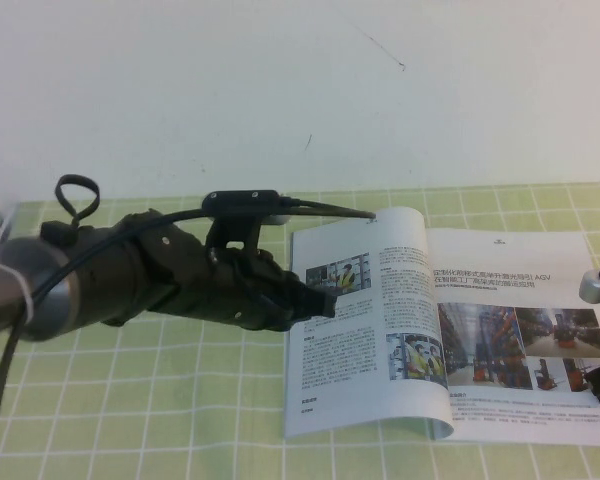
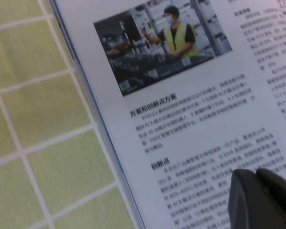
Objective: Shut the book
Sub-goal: 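Close the open booklet and leave it lying on the table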
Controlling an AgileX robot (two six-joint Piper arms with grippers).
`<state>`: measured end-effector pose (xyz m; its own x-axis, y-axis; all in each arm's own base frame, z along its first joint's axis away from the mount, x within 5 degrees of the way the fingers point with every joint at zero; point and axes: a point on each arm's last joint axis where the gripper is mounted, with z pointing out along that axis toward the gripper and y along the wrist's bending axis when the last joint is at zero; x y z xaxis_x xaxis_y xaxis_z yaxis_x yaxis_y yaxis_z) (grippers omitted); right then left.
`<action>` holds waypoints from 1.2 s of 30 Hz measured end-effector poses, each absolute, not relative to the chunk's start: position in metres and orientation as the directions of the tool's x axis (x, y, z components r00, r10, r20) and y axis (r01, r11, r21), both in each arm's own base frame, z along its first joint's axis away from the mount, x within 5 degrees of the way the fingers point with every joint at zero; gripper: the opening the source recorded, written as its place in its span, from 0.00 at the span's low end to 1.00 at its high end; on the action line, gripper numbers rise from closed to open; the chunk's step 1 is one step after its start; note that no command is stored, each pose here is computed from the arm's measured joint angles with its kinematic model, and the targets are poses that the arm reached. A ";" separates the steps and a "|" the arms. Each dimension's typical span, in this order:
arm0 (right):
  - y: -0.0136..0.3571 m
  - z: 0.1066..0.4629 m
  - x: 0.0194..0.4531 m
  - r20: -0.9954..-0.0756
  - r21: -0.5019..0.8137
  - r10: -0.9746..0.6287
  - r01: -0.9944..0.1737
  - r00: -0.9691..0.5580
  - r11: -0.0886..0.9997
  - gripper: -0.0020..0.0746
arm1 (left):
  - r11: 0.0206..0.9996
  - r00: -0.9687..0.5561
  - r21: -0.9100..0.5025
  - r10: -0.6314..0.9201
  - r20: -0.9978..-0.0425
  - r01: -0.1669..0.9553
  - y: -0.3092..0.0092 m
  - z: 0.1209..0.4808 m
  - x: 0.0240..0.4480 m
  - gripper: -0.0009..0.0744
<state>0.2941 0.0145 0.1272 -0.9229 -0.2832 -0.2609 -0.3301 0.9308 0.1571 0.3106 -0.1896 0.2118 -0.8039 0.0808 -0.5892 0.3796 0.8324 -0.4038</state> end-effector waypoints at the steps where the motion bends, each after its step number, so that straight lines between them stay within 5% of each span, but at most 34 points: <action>1: 0.015 0.127 0.294 -0.261 0.157 -0.283 -0.330 -0.923 0.931 0.02 | 0.835 -0.804 -0.398 0.085 -0.589 0.380 -0.192 0.210 0.317 0.01; 16: 0.014 0.127 0.293 -0.251 0.152 -0.300 -0.344 -0.920 0.927 0.02 | 0.927 -0.855 -0.163 0.229 -0.466 0.337 -0.201 0.173 0.372 0.01; 27: 0.014 0.127 0.293 -0.248 0.154 -0.301 -0.344 -0.921 0.926 0.02 | 0.941 -0.897 -0.193 0.183 -0.403 0.279 -0.210 0.156 0.380 0.01; 36: 0.014 0.127 0.293 -0.247 0.153 -0.303 -0.345 -0.921 0.926 0.02 | 0.894 -0.881 -0.279 0.214 -0.422 0.351 -0.265 0.157 0.352 0.01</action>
